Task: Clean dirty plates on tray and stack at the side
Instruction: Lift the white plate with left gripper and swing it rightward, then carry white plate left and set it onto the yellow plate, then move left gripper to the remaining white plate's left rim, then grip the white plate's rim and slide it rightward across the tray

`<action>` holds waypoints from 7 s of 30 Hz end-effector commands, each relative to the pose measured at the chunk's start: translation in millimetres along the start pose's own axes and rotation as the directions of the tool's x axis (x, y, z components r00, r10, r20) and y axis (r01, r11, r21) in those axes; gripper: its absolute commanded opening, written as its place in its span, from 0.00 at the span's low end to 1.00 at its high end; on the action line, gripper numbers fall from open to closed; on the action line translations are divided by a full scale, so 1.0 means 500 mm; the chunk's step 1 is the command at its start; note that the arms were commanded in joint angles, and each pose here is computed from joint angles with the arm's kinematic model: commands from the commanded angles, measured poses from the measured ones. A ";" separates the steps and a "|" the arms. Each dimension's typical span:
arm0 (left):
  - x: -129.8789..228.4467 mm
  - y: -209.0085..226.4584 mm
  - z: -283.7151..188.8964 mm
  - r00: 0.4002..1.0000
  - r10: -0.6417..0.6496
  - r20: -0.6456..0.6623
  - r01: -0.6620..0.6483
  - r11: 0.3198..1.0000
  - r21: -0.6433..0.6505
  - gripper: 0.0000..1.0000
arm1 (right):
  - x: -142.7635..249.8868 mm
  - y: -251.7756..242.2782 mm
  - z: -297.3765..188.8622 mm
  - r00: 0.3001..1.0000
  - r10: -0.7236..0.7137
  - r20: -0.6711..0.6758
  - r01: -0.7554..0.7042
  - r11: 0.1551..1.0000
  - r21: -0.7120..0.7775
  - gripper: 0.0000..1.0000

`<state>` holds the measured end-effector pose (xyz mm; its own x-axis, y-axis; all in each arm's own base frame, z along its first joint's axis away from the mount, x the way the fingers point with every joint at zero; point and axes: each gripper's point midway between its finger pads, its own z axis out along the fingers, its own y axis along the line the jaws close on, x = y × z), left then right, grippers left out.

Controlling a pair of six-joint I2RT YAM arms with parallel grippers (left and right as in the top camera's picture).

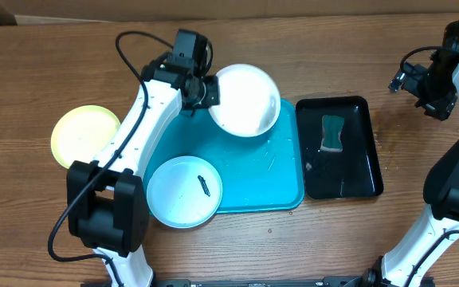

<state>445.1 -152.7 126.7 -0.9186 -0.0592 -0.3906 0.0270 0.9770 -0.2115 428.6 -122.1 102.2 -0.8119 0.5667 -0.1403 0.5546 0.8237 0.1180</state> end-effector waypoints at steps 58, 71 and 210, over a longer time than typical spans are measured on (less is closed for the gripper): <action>0.060 -0.537 -0.281 0.442 0.718 0.538 -0.409 0.694 -0.592 0.04 | -0.015 0.005 -0.030 0.999 0.005 0.044 -0.004 1.000 -0.015 1.00; 0.060 -0.409 -0.079 0.938 0.291 0.190 -0.341 0.878 0.337 0.04 | -0.015 0.005 -0.030 0.999 0.004 0.045 -0.004 1.000 -0.015 1.00; 0.547 0.276 -0.070 0.745 -0.604 -0.284 0.535 0.794 -0.287 0.04 | -0.015 0.005 -0.030 0.999 0.004 0.044 -0.003 1.000 -0.015 1.00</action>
<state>182.3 -25.7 23.5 -0.8155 -0.5719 0.0887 -0.5787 0.8079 -0.1111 428.7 -122.1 102.3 -0.8116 0.5670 -0.1406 0.5548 0.8235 0.1185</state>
